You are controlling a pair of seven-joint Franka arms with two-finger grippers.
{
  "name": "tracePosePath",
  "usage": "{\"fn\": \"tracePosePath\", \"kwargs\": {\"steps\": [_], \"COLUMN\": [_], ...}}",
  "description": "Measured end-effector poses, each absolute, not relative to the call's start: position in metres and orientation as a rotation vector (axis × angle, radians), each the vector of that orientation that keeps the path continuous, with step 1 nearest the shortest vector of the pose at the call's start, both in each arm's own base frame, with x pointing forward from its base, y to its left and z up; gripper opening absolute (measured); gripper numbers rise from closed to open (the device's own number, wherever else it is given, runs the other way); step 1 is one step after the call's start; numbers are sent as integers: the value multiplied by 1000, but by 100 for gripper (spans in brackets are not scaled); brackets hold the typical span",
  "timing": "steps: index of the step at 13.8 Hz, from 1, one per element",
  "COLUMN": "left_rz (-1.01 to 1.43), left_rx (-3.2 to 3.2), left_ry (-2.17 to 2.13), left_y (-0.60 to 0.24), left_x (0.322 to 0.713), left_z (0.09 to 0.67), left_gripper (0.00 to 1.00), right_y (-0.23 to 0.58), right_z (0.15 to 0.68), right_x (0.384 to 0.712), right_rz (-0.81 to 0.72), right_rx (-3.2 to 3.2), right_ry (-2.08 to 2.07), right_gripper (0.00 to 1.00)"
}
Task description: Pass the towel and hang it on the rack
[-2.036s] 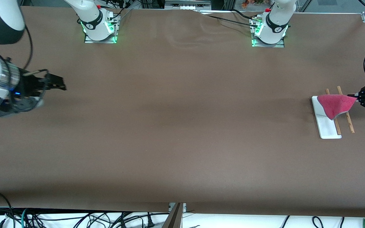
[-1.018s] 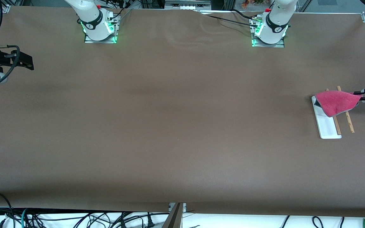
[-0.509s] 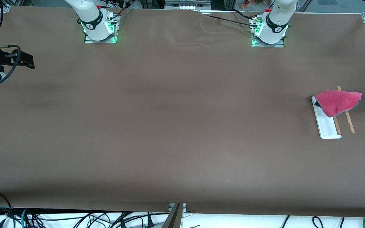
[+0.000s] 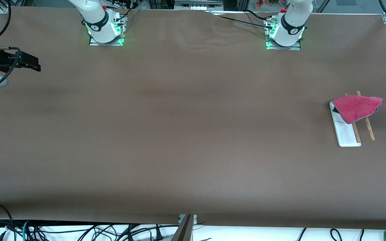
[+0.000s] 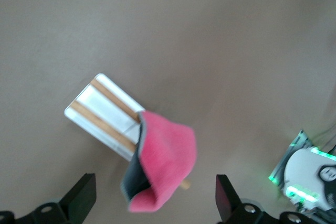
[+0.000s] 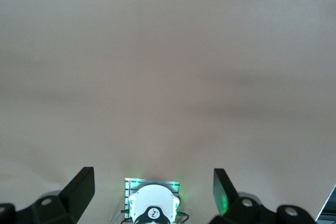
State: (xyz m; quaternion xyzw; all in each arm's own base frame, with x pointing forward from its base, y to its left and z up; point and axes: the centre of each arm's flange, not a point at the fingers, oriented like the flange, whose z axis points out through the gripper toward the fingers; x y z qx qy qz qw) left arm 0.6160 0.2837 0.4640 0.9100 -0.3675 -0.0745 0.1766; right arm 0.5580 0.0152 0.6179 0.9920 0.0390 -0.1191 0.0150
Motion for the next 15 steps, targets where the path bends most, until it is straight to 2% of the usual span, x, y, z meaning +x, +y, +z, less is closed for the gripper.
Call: {"fn": "tracePosePath", "kwargs": {"steps": [4, 9, 11, 15], "left_rz": [-321, -361, -330, -275], "left_rx": [2702, 2824, 2909, 3032], "left_ry": [-833, -651, -481, -217], "left_y": [167, 52, 9, -53], "left_x": [650, 662, 656, 614], "left_z": [485, 512, 523, 534], "left_gripper": [100, 100, 100, 100], "right_y": [16, 16, 16, 17], "right_z": [617, 617, 617, 616], "right_x": [558, 558, 558, 558], "right_rz": [-374, -376, -376, -377], "right_rx": [3092, 3092, 3092, 3093], "right_ry": [128, 132, 132, 133], "right_gripper": [100, 100, 100, 100]}}
